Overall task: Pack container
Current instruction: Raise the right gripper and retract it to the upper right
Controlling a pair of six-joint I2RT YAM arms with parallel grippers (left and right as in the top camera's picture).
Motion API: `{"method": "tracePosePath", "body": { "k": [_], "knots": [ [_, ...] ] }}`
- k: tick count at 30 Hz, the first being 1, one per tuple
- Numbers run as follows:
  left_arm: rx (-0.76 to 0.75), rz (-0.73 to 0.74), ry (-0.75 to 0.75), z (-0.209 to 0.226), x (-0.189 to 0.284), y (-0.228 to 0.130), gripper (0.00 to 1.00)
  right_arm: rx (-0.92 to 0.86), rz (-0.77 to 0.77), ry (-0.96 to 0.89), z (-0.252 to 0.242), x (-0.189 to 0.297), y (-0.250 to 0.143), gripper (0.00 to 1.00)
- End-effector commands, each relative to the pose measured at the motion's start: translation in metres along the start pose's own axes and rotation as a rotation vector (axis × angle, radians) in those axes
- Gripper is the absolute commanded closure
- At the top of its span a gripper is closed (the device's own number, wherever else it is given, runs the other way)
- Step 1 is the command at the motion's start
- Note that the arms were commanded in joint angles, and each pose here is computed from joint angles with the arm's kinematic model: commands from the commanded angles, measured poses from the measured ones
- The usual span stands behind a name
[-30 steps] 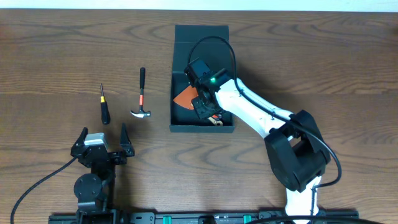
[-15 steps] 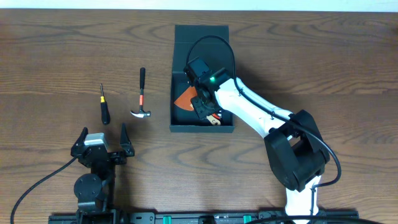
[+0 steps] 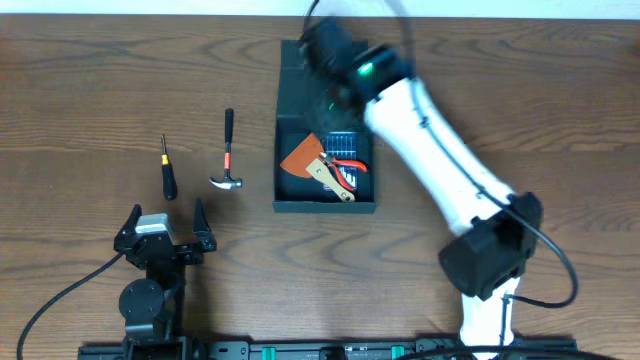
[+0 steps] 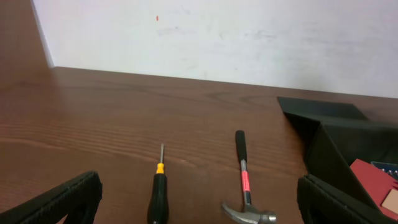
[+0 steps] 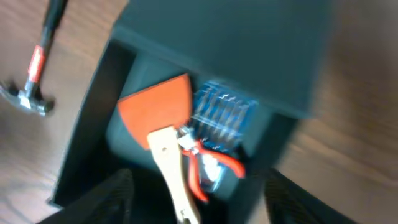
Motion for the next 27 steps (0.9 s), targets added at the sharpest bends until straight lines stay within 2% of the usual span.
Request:
{"method": "tracePosePath", "body": {
  "k": [1, 6, 7, 9, 13, 18, 27],
  "knots": [
    [-0.019, 0.048, 0.006, 0.001, -0.001, -0.014, 0.01, -0.163, -0.077, -0.06, -0.061, 0.034, 0.024, 0.22],
    [-0.019, 0.048, 0.005, 0.001, -0.001, -0.014, 0.01, -0.344, -0.087, -0.136, -0.15, 0.064, 0.022, 0.18],
    [-0.019, 0.048, 0.005, 0.001, -0.001, -0.014, 0.02, -0.379, -0.082, -0.15, -0.166, 0.068, 0.019, 0.15],
    [-0.019, 0.048, 0.006, 0.001, -0.001, -0.014, 0.02, -0.434, -0.071, -0.161, -0.193, 0.072, 0.012, 0.02],
    [-0.019, 0.048, 0.006, 0.001, -0.001, -0.014, 0.02, -0.443, -0.055, -0.112, -0.223, 0.075, 0.004, 0.01],
    [-0.019, 0.048, 0.006, 0.001, -0.001, -0.014, 0.01, -0.47, -0.056, -0.131, -0.241, 0.077, -0.002, 0.01],
    [-0.019, 0.048, 0.006, 0.001, -0.001, -0.014, 0.02, -0.469, -0.039, -0.129, -0.24, 0.077, -0.004, 0.01]
  ]
}}
Point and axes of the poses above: each gripper's point midway between its finger pads, its own x axis back along the fingers, its own z axis along the line the jaws close on, y = z × x, the point moved 5 cm from there along x, back along the fingers, and after that the axes turned 2 degrees about -x, right-handed, at the moved point
